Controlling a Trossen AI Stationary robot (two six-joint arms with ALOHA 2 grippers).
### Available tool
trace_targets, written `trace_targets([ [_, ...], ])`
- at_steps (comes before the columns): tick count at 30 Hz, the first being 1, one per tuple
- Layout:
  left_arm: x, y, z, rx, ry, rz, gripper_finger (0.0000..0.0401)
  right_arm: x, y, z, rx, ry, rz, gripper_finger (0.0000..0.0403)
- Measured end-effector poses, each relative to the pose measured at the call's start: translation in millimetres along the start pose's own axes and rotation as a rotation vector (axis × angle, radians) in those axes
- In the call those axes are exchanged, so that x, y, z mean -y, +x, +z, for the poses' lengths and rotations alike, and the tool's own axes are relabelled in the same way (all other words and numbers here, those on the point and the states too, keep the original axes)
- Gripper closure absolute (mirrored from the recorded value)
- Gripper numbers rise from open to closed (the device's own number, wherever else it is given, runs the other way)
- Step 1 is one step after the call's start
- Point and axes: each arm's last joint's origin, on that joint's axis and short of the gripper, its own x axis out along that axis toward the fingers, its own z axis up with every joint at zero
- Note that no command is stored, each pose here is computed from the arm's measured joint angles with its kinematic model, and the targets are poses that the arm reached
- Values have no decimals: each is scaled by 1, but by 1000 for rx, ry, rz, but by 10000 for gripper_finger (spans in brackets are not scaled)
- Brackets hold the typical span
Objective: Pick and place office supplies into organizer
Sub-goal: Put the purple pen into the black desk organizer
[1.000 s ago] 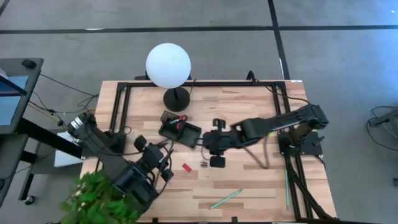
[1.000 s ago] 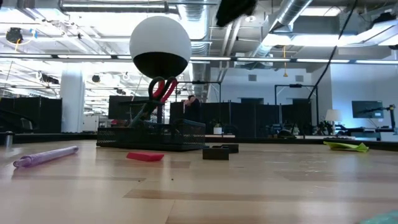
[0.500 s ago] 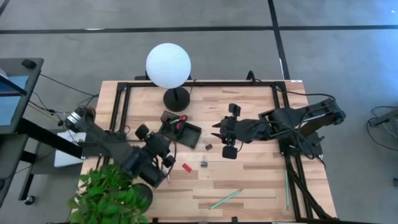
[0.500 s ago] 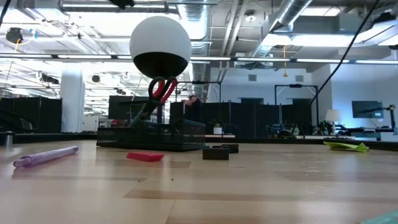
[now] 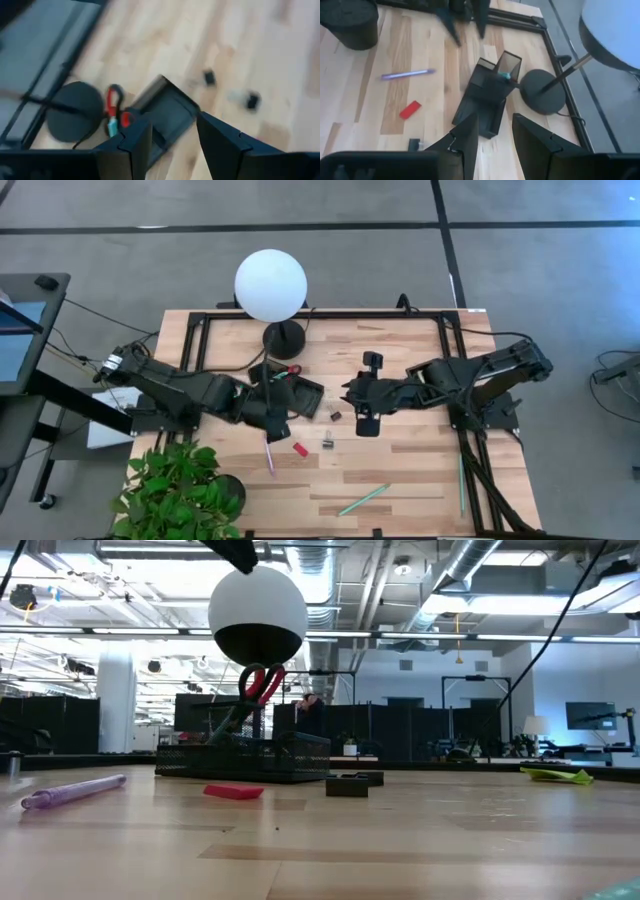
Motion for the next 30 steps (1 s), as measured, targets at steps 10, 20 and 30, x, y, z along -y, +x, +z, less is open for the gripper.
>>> trace_targets([
  [10,-5,12,20,55,312,-371,248,-2,-2,0,1,26,6,289],
  [20,-13,83,-37,43,263,-575,248,-13,-8,-4,-21,56,33,289],
  [30,-33,99,-84,-135,96,-636,248,-26,-15,-5,-9,28,66,289],
])
